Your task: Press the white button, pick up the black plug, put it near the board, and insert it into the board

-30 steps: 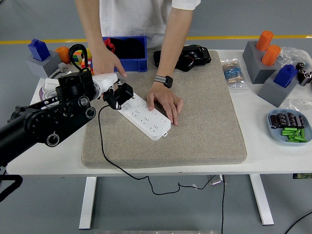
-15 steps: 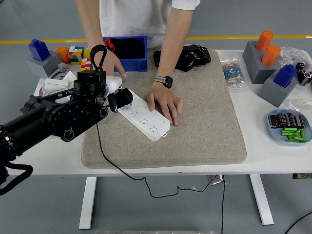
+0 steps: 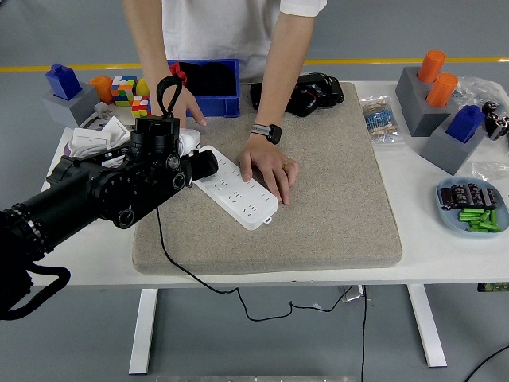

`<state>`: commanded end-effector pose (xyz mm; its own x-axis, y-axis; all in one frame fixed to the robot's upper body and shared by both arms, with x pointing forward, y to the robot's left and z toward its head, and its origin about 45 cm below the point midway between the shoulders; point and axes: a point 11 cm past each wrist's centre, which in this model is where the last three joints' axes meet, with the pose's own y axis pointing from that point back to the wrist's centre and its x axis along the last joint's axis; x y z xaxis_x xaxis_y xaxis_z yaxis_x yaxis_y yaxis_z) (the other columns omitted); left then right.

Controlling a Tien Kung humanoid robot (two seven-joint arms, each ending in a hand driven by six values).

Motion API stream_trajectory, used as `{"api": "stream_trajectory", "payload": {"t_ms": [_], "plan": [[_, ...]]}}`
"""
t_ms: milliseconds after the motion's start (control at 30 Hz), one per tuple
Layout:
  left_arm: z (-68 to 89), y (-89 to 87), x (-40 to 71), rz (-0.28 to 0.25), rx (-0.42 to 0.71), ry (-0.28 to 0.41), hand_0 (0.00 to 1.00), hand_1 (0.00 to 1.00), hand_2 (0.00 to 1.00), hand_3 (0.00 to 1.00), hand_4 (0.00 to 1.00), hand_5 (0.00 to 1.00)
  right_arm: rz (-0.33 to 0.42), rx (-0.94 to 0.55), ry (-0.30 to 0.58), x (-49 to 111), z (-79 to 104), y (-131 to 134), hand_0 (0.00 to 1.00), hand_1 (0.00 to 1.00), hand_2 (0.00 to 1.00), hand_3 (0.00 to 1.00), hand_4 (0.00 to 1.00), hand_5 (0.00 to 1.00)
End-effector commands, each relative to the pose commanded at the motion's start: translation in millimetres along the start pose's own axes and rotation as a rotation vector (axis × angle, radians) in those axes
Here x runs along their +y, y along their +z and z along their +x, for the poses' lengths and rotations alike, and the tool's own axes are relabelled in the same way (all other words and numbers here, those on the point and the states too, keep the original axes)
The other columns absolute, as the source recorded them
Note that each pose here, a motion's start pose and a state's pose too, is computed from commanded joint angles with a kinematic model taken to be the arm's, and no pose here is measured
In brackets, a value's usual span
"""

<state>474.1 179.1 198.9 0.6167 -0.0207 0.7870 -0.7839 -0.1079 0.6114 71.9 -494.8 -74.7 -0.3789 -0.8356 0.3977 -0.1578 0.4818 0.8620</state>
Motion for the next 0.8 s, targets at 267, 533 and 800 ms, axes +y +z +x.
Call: {"api": "stream_trajectory", "payload": {"t_ms": [267, 533, 800], "plan": [[6.7, -34.3, -8.3, 0.062, 0.196, 0.077, 0.069, 0.14, 0.209, 0.535, 0.507, 0.002, -0.011, -0.004, 0.004, -0.1, 1.9, 6, 0.637, 0.55, 0.53, 0.534, 0.641, 0.311], [20.0, -89.5, -13.2, 0.184, 0.564, 0.287, 0.074, 0.14, 0.216, 0.535, 0.503, 0.002, -0.008, -0.01, 0.002, 0.0, 0.4, 4, 0.638, 0.55, 0.53, 0.533, 0.64, 0.311], [25.9, -111.0, -10.1, 0.225, 0.615, 0.316, 0.075, 0.137, 0.211, 0.522, 0.487, 0.002, -0.01, -0.01, 0.002, 0.1, -0.4, 6, 0.637, 0.549, 0.53, 0.534, 0.64, 0.31]]}}
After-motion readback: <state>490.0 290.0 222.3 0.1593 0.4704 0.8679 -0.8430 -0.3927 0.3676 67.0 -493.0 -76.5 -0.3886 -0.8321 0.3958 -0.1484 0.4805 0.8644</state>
